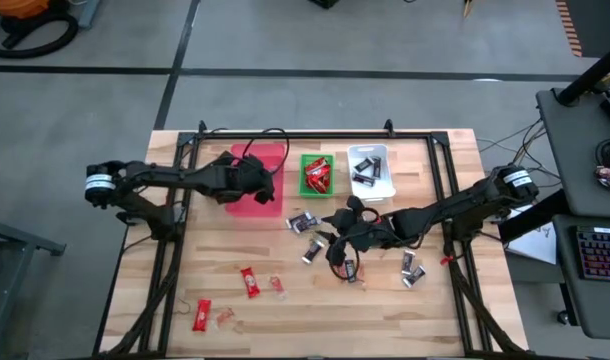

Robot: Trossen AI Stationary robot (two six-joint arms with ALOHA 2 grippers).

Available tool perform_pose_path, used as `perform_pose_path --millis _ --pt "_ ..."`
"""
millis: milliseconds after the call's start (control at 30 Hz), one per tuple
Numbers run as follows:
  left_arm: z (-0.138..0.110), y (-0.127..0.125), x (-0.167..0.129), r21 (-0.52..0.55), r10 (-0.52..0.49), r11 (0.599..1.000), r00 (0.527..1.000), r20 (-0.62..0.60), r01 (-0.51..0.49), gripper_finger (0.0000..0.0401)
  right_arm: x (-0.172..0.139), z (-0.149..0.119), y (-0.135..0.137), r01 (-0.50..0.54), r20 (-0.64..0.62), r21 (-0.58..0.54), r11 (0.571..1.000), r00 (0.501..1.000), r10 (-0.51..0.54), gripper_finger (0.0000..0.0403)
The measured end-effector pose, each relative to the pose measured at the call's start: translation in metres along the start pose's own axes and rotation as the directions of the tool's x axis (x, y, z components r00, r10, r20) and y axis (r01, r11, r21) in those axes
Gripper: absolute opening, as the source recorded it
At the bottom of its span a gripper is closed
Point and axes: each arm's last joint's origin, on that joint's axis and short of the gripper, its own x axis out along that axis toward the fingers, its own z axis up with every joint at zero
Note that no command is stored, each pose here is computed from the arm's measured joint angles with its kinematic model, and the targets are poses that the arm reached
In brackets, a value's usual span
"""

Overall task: Sort candy
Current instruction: Put the orange gummy into the red bin, then put the red chocolate into the green bin

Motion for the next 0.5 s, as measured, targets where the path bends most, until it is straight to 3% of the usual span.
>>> perform_pose_path --millis 100,333,500 --pt "-0.001 -0.002 -0.002 0.008 -0.006 1.0 1.0 0.006 0.006 0.009 -0.001 -0.003 -0.002 0.007 -0.044 0.022 1.0 0.999 -0.006 0.0171" --pt "-0.003 -0.008 -0.009 0.027 -0.029 0.999 0.999 0.021 0.029 0.0105 -0.008 -0.005 -0.002 -0.097 -0.136 0.085 0.992 0.985 0.108 0.0171" --pt "-0.008 -0.018 -0.02 0.062 -0.073 0.996 0.996 0.044 0.07 0.0106 -0.011 -0.016 -0.004 -0.152 -0.3 0.157 0.976 0.934 0.193 0.0171"
